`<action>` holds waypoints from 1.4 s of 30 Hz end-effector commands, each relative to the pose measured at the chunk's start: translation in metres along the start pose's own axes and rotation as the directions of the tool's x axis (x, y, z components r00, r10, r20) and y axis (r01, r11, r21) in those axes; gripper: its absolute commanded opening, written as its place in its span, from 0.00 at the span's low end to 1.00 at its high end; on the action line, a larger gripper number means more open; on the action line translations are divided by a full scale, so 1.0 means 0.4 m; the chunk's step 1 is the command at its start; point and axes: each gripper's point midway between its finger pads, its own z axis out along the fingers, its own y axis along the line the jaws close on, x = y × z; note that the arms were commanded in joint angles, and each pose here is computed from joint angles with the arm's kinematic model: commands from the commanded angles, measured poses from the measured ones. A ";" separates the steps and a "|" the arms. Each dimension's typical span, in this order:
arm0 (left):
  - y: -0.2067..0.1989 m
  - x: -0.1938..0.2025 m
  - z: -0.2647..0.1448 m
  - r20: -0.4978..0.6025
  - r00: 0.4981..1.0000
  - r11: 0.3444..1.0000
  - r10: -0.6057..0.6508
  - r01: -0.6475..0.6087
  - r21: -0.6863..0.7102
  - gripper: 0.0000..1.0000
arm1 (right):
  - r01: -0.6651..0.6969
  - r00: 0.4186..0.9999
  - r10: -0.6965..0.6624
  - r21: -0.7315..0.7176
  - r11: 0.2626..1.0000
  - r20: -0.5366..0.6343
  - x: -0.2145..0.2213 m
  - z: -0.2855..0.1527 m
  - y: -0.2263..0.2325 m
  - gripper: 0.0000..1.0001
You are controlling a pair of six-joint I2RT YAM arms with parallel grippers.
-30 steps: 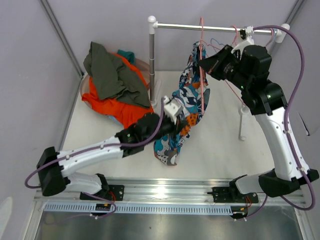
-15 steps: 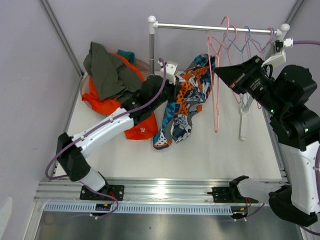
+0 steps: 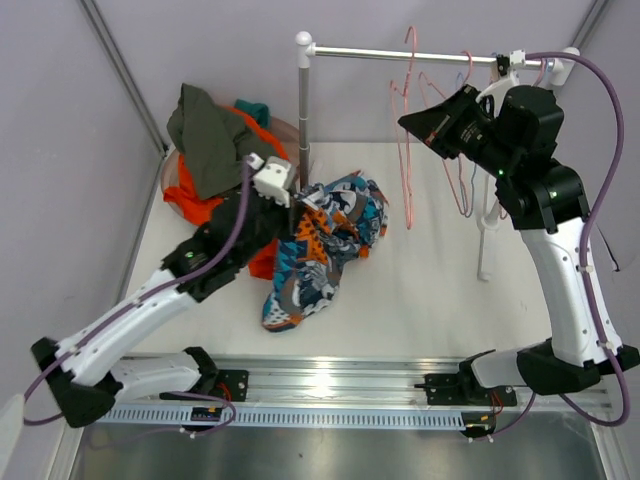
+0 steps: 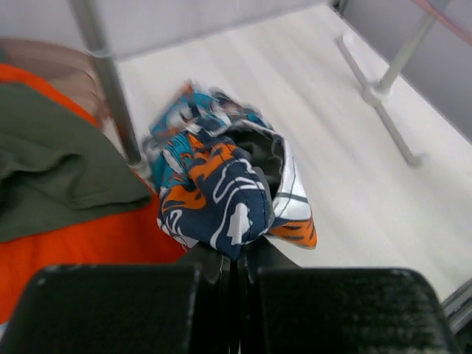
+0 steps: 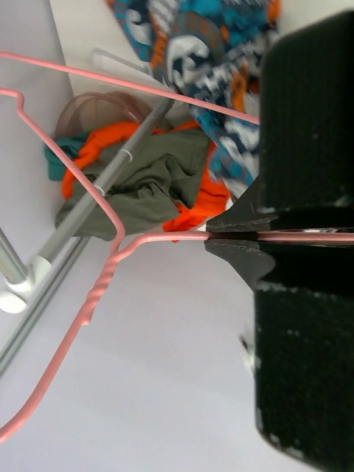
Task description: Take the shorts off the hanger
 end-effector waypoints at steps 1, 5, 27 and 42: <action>0.066 -0.233 -0.144 0.215 0.976 0.996 0.029 -0.009 -0.094 0.00 | 0.014 0.998 -0.009 -0.076 0.997 0.067 -0.064 0.014 0.033 0.00; 0.177 -0.368 -0.186 0.268 0.957 0.968 0.109 -0.041 -0.248 0.00 | 0.014 0.996 -0.009 -0.057 0.998 0.092 -0.107 0.052 0.002 0.00; 0.870 -0.487 0.207 0.289 0.953 0.797 -0.095 0.246 -0.551 0.18 | -0.064 0.997 0.063 0.044 0.997 0.038 -0.079 0.166 -0.226 0.00; 0.673 -0.480 0.096 0.242 0.964 0.878 -0.108 0.207 -0.431 0.99 | -0.043 0.997 0.038 0.064 0.997 0.071 -0.095 0.092 -0.189 0.92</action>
